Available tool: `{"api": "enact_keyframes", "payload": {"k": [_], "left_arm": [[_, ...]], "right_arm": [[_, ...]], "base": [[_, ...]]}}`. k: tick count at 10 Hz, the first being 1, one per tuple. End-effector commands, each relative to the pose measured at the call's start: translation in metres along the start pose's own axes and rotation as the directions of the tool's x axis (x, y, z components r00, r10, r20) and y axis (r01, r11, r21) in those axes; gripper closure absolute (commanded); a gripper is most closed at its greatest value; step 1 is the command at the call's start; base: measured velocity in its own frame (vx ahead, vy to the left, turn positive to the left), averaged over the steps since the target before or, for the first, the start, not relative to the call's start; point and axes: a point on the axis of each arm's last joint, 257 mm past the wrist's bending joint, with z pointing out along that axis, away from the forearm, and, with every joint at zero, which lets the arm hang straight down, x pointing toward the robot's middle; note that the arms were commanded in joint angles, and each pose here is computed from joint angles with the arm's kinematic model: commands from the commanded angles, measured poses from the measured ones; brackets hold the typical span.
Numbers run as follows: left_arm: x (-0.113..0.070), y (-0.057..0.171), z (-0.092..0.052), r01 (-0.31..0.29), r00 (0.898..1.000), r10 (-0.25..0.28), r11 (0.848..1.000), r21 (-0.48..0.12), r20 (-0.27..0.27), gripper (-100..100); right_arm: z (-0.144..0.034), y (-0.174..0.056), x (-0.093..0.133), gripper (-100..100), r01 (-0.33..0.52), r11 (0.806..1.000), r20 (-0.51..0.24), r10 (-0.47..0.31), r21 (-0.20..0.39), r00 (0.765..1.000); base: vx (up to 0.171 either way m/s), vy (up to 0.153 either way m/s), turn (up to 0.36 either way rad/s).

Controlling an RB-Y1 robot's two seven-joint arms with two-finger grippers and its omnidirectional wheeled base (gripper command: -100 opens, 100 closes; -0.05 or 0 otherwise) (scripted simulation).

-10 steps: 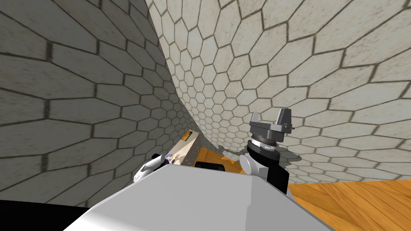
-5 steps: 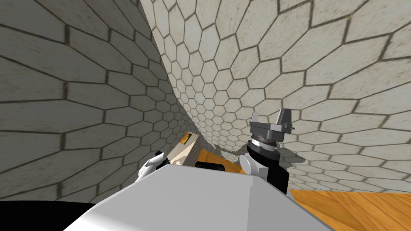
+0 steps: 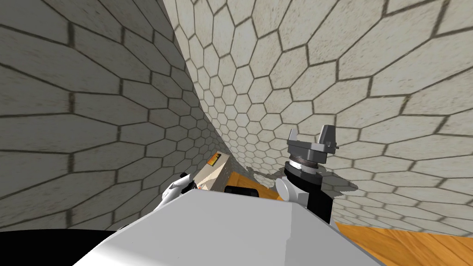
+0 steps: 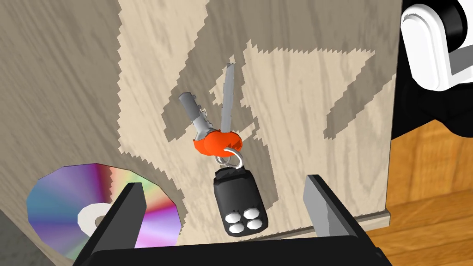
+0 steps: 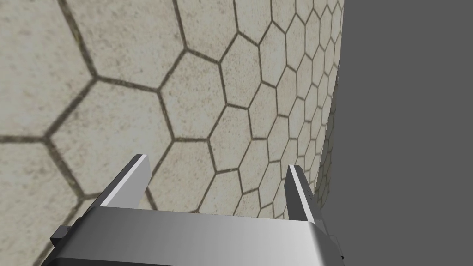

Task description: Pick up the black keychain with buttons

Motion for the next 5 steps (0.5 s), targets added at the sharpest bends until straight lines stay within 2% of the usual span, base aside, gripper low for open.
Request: {"api": "enact_keyframes", "payload": {"k": [1,2,4,5], "left_arm": [[-0.003,0.002,0.004,-0.005,1.000,0.005,1.000,-0.006,0.005,-100],[0.008,-0.009,0.002,-0.028,1.000,0.028,1.000,0.015,-0.009,-100],[0.001,-0.001,0.007,-0.019,1.000,0.019,1.000,-0.005,0.005,-100],[0.009,-0.009,0.007,-0.038,0.999,0.038,0.999,0.008,-0.004,-100]], "right_arm": [[0.000,0.000,0.000,0,0.000,1.000,0.000,0.000,0.000,1.000],[0.000,0.000,0.000,0,0.000,1.000,0.000,0.000,0.000,1.000],[0.000,0.000,0.000,0,0.000,1.000,0.000,0.000,0.000,1.000],[0.000,0.000,0.000,0,0.000,1.000,0.000,0.000,0.000,1.000]], "base": [[0.013,-0.015,0.055],[0.016,-0.017,0.100],[0.010,-0.010,0.022],[0.010,-0.009,0.101]]}}
